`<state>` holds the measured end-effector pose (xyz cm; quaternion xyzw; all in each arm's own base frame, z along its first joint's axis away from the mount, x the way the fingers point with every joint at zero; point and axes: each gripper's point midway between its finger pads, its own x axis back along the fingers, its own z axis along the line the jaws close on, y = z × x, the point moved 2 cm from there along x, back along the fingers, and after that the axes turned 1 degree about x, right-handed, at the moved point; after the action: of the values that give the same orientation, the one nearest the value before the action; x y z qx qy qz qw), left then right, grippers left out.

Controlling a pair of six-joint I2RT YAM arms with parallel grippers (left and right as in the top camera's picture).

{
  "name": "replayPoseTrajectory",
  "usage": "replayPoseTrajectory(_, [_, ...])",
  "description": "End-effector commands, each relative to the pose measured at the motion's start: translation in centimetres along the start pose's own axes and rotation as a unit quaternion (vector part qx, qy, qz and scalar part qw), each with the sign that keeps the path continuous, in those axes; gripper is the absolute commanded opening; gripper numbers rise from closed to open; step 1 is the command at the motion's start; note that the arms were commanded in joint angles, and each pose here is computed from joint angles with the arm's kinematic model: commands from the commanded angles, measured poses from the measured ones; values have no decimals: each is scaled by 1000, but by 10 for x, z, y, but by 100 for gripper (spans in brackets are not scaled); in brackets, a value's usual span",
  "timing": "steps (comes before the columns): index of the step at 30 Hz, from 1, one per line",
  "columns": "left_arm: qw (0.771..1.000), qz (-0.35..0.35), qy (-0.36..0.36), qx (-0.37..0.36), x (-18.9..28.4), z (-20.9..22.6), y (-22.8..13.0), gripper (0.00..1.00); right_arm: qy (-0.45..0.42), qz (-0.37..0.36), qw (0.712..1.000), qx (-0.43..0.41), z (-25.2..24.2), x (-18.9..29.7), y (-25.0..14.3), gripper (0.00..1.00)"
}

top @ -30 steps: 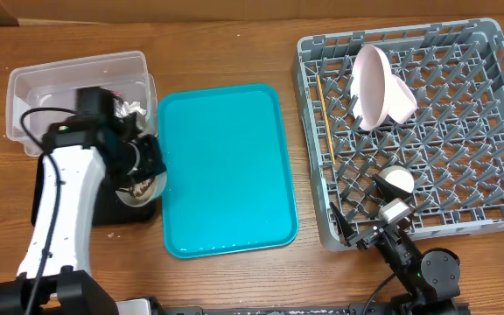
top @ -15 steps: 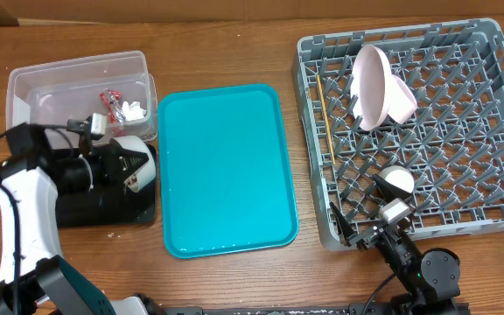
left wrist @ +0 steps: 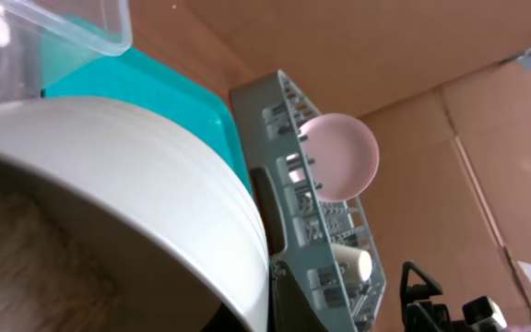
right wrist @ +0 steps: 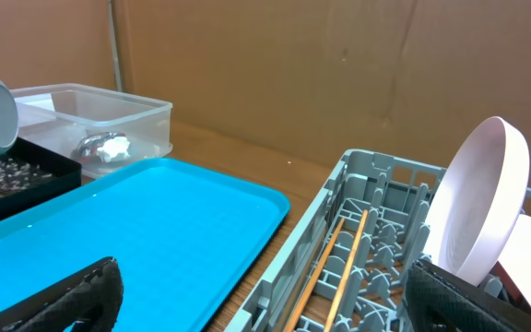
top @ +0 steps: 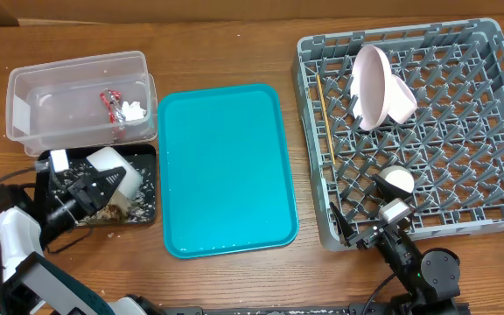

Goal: Sort waste into correct bins and load items into the dishwasher
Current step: 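Tip the white bowl over the black tray to dump the scraps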

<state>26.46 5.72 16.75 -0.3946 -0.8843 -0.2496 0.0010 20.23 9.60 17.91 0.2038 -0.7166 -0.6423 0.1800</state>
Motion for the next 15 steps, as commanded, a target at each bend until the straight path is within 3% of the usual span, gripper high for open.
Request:
replayPoseTrajectory(1, [997, -43, -51, -27, 4, -11, 6, 4, -1, -1, 1000, 0, 0, 0, -2, 100])
replayPoseTrajectory(4, [994, -67, -84, -38, 6, -21, 14, 4, -1, -1, 1000, 0, 0, 0, -2, 100])
replayPoseTrajectory(15, [994, -67, -84, -31, 7, -20, 15, 4, -1, -1, 1000, 0, 0, 0, -2, 100])
